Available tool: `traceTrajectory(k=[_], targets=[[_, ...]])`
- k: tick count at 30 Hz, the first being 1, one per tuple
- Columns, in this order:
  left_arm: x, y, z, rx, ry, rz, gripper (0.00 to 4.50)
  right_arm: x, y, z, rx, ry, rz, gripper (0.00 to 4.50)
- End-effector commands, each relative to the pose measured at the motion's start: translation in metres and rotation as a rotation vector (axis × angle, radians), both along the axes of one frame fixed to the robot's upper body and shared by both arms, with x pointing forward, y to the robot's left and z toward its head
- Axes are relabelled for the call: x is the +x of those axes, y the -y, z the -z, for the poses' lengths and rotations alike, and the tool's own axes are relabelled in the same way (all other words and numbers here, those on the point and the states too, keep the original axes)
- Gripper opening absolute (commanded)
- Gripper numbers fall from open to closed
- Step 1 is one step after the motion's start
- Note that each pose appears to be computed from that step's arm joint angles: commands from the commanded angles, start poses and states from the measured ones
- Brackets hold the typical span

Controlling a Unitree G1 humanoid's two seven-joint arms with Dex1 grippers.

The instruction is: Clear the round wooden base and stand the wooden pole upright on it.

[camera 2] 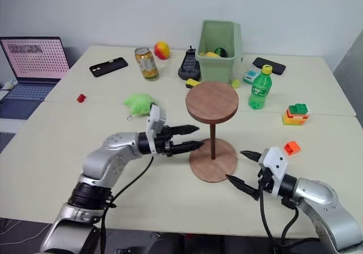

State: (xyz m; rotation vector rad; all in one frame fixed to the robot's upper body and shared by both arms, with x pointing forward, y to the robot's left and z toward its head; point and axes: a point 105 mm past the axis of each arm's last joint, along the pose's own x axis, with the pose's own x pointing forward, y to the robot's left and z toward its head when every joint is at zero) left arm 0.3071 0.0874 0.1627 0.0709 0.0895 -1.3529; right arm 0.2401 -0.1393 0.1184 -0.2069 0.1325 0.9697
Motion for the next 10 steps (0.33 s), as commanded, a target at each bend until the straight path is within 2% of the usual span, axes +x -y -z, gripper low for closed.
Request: traceTrajectory(k=[1, 3, 6, 8, 10], targets=[[-0.004, -0.033, -0.024, 0.133, 0.069, 0.027, 4.47, 0.004, 0.008, -0.009, -0.045, 0.016, -0.060, 4.50], [-0.003, -0.060, -0.030, 0.231, 0.035, -0.019, 4.47, 0.010, 0.016, -0.015, -0.065, 0.006, -0.091, 4.50], [-0.002, -0.093, -0.033, 0.379, 0.081, -0.118, 4.47, 0.017, 0.025, -0.025, -0.083, -0.018, -0.135, 4.50], [-0.002, -0.110, -0.034, 0.408, 0.077, -0.182, 4.47, 0.021, 0.031, -0.031, -0.092, -0.040, -0.160, 4.50], [-0.003, -0.119, -0.024, 0.474, 0.066, -0.207, 4.47, 0.024, 0.034, -0.032, -0.097, -0.063, -0.180, 4.50]])
